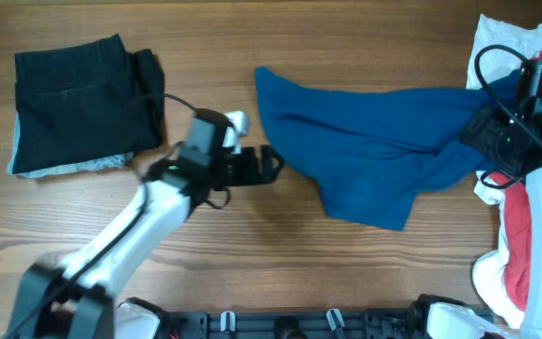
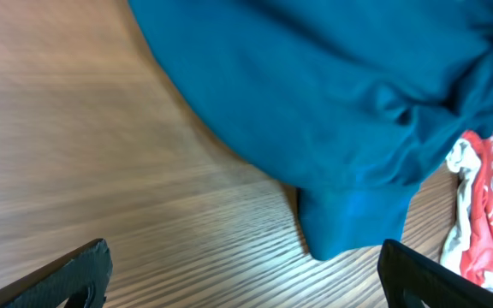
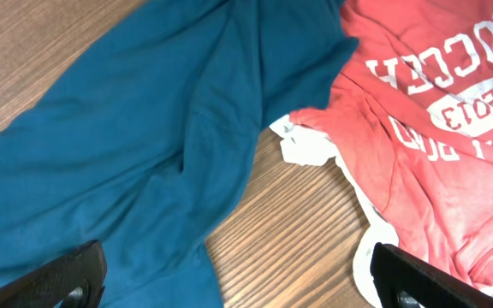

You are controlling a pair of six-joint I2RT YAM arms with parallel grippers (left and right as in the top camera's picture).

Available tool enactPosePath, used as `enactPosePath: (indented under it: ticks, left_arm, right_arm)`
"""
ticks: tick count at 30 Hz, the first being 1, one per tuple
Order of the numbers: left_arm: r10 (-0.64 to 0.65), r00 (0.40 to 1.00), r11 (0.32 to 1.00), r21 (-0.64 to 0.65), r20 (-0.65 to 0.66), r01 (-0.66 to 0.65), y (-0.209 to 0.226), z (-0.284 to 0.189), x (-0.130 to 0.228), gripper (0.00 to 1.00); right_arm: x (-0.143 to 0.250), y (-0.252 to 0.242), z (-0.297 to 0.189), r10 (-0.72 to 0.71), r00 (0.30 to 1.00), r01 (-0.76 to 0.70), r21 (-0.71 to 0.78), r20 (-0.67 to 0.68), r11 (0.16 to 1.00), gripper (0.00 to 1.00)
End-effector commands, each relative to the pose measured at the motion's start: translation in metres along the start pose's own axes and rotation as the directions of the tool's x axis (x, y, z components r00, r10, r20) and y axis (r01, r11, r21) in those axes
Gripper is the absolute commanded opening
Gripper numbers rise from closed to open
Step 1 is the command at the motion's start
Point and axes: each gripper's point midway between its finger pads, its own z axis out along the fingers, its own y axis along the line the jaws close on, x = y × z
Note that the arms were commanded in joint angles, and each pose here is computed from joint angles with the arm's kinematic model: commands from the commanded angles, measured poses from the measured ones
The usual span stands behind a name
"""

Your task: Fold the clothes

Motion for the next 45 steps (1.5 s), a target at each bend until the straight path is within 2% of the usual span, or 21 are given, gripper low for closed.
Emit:
enactPosePath:
  ticks: [1,3,6,9,15,19,20,21,22,25,27,30,32,34,36,37,38,39,40,43,45]
  left_arm:
    - [-0.209,0.973,0.978,-0.002,-0.101,0.210,-0.011,0.048,0.025,0.99]
    - [-0.311,0.940,0.950,-0.014,-0.139,0.312,-0.015,0.077,0.041,0.99]
    - [-0.324,0.937,0.942,0.043,-0.131,0.332,-0.031,0.099,0.041,0.99]
    - [-0.237,0.970,0.951,0.193,-0.046,0.241,-0.065,0.114,0.025,0.89]
    - [-0.198,0.975,0.964,0.201,0.096,0.176,-0.080,0.122,0.015,0.70]
    - [-0.196,0.976,0.965,0.197,0.095,0.175,-0.080,0.122,0.016,0.47]
    - [-0.197,0.976,0.965,0.194,0.092,0.176,-0.079,0.123,0.017,0.37]
    - [-0.197,0.976,0.966,0.187,0.088,0.178,-0.078,0.123,0.018,0.14]
    - [-0.194,0.978,0.969,0.174,0.082,0.177,-0.075,0.124,0.020,0.04]
    - [-0.205,0.976,0.972,0.130,0.073,0.194,-0.059,0.118,0.016,0.04]
    - [-0.150,0.984,0.986,0.082,0.095,0.142,-0.044,0.098,0.002,0.04]
    - [-0.077,0.975,0.997,0.006,0.210,0.078,-0.011,0.034,-0.046,0.04]
    - [-0.079,0.941,0.996,-0.016,0.329,0.089,0.011,-0.019,-0.083,0.04]
    - [-0.103,0.870,0.991,-0.028,0.482,0.132,0.039,-0.080,-0.120,0.04]
    - [-0.132,0.761,0.976,-0.051,0.635,0.213,0.083,-0.145,-0.149,0.08]
    - [-0.145,0.742,0.969,-0.056,0.654,0.239,0.095,-0.155,-0.153,0.29]
    - [-0.157,0.742,0.964,-0.064,0.652,0.260,0.112,-0.162,-0.152,0.68]
    - [-0.180,0.752,0.958,-0.061,0.634,0.281,0.120,-0.161,-0.147,0.93]
    - [-0.216,0.774,0.951,-0.052,0.595,0.305,0.127,-0.154,-0.139,1.00]
    - [-0.303,0.845,0.938,-0.016,0.440,0.345,0.123,-0.127,-0.107,1.00]
    - [-0.338,0.897,0.940,0.050,0.285,0.338,0.097,-0.104,-0.081,1.00]
  right_arm:
    - [-0.001,0.001,-0.003,-0.018,1.000,0.018,-0.009,0.004,1.000,1.00]
    - [-0.001,0.001,-0.003,-0.019,1.000,0.019,-0.009,0.004,1.000,1.00]
    - [-0.001,0.000,-0.003,-0.019,1.000,0.019,-0.008,0.001,1.000,1.00]
    - [0.000,0.000,-0.003,-0.020,1.000,0.020,-0.009,-0.003,1.000,1.00]
    - [0.002,0.001,-0.003,-0.021,1.000,0.021,-0.013,-0.009,1.000,1.00]
    - [0.002,0.001,-0.003,-0.021,1.000,0.021,-0.013,-0.009,1.000,1.00]
    - [0.002,0.001,-0.003,-0.021,1.000,0.021,-0.012,-0.010,1.000,1.00]
    - [0.002,0.000,-0.003,-0.022,1.000,0.022,-0.011,-0.012,1.000,1.00]
    - [0.003,0.000,-0.003,-0.023,1.000,0.023,-0.010,-0.014,1.000,1.00]
    - [0.004,0.000,-0.003,-0.035,0.999,0.035,-0.008,-0.019,0.999,1.00]
    - [0.004,0.000,-0.003,-0.043,0.999,0.043,-0.009,-0.019,0.999,1.00]
    - [0.003,0.001,-0.003,-0.045,0.999,0.045,-0.014,-0.016,0.999,1.00]
    - [0.004,0.004,-0.002,-0.047,0.999,0.047,-0.033,-0.020,0.998,1.00]
    - [0.003,0.005,-0.002,-0.046,0.999,0.045,-0.034,-0.017,0.998,1.00]
    - [0.003,0.005,-0.002,-0.046,0.999,0.046,-0.034,-0.018,0.998,1.00]
    - [0.003,0.005,-0.002,-0.046,0.999,0.045,-0.034,-0.018,0.998,1.00]
    - [0.003,0.005,-0.002,-0.046,0.999,0.046,-0.034,-0.018,0.998,1.00]
    - [0.003,0.005,-0.002,-0.047,0.999,0.046,-0.034,-0.019,0.998,1.00]
    - [0.003,0.005,-0.002,-0.046,0.999,0.046,-0.034,-0.019,0.998,1.00]
    - [0.003,0.005,-0.002,-0.047,0.999,0.046,-0.034,-0.019,0.998,0.99]
    - [0.004,0.005,-0.002,-0.046,0.999,0.046,-0.037,-0.020,0.998,1.00]
